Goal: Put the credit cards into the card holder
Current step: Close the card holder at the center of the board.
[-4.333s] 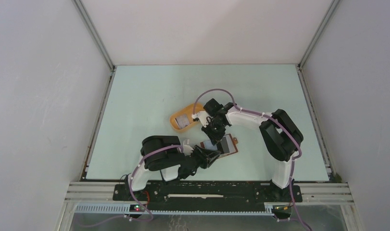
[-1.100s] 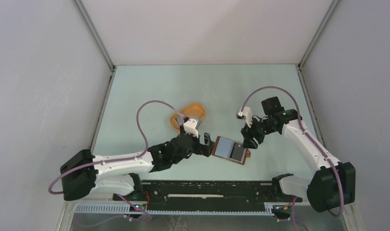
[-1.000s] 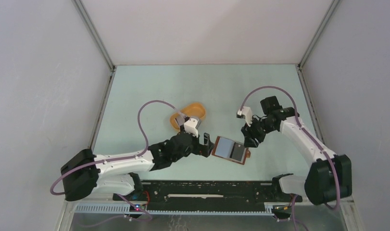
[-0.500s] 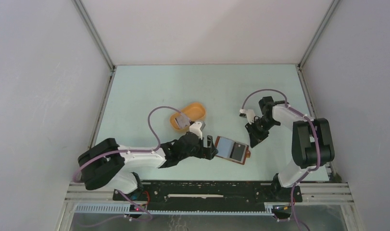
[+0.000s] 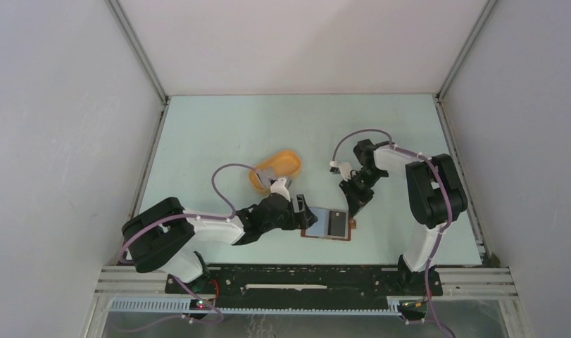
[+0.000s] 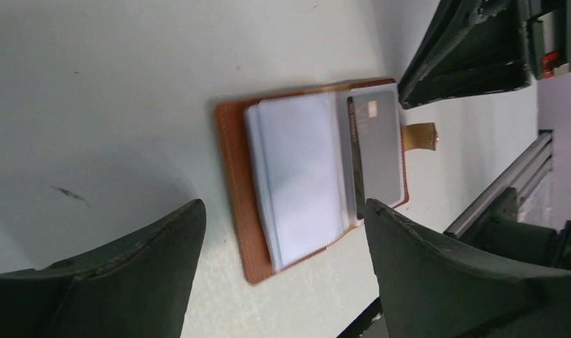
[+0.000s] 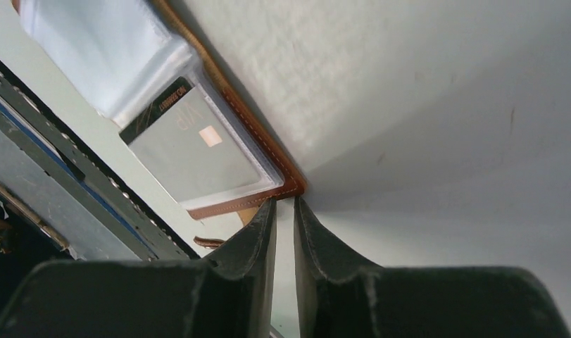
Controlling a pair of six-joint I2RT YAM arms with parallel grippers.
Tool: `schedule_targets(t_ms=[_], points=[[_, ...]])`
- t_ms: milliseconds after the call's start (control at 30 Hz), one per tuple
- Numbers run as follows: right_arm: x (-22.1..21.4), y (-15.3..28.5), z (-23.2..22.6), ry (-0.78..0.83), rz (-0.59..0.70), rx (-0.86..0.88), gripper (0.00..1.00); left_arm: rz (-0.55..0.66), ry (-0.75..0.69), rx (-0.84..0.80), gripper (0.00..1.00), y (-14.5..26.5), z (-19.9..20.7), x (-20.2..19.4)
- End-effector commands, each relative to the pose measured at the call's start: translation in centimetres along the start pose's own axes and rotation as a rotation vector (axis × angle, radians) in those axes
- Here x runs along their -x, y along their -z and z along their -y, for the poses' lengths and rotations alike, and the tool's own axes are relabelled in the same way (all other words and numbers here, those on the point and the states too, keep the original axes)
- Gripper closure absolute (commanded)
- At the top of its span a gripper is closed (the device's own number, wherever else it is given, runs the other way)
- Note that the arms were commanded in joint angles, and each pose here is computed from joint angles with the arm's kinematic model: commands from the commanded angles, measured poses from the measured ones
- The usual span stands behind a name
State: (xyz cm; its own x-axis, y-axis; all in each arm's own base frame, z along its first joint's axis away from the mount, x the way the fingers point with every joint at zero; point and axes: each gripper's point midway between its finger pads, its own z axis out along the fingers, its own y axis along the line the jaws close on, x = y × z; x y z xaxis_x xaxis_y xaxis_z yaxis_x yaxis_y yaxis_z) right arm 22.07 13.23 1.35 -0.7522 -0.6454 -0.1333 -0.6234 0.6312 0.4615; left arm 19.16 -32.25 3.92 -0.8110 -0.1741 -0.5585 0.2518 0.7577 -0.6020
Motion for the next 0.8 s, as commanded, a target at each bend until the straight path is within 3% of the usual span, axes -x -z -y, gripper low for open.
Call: schedule_targets(t_ms=[0, 200, 333, 500, 600, 667, 767], points=[[4.0, 0.0, -0.6, 0.017, 0.057, 0.007, 0.77, -0.01, 0.088, 0.047, 0.12, 0.5, -2.3, -1.3], [7.2, 0.3, -2.1, 0.139, 0.058, -0.035, 0.73, 0.05, 0.133, 0.091, 0.12, 2.1, -4.0, -1.0], [7.7, 4.5, -2.0, 0.206, 0.202, -0.143, 0.67, 0.102, 0.141, 0.09, 0.13, 3.6, -4.7, -0.4], [5.9, 7.2, -7.3, 0.499, 0.366, -0.03, 0.53, 0.155, 0.119, -0.01, 0.14, 5.3, -3.3, 0.7], [5.0, 6.0, -7.9, 0.641, 0.371, -0.102, 0.42, 0.165, 0.137, -0.069, 0.14, 6.0, -2.6, 0.7], [5.4, 5.6, -6.6, 0.585, 0.354, -0.176, 0.42, 0.165, 0.168, -0.11, 0.14, 6.3, -2.2, 0.5], [5.0, 4.5, -5.4, 0.46, 0.26, -0.138, 0.53, 0.158, 0.215, -0.151, 0.14, 6.7, -2.2, -0.2]])
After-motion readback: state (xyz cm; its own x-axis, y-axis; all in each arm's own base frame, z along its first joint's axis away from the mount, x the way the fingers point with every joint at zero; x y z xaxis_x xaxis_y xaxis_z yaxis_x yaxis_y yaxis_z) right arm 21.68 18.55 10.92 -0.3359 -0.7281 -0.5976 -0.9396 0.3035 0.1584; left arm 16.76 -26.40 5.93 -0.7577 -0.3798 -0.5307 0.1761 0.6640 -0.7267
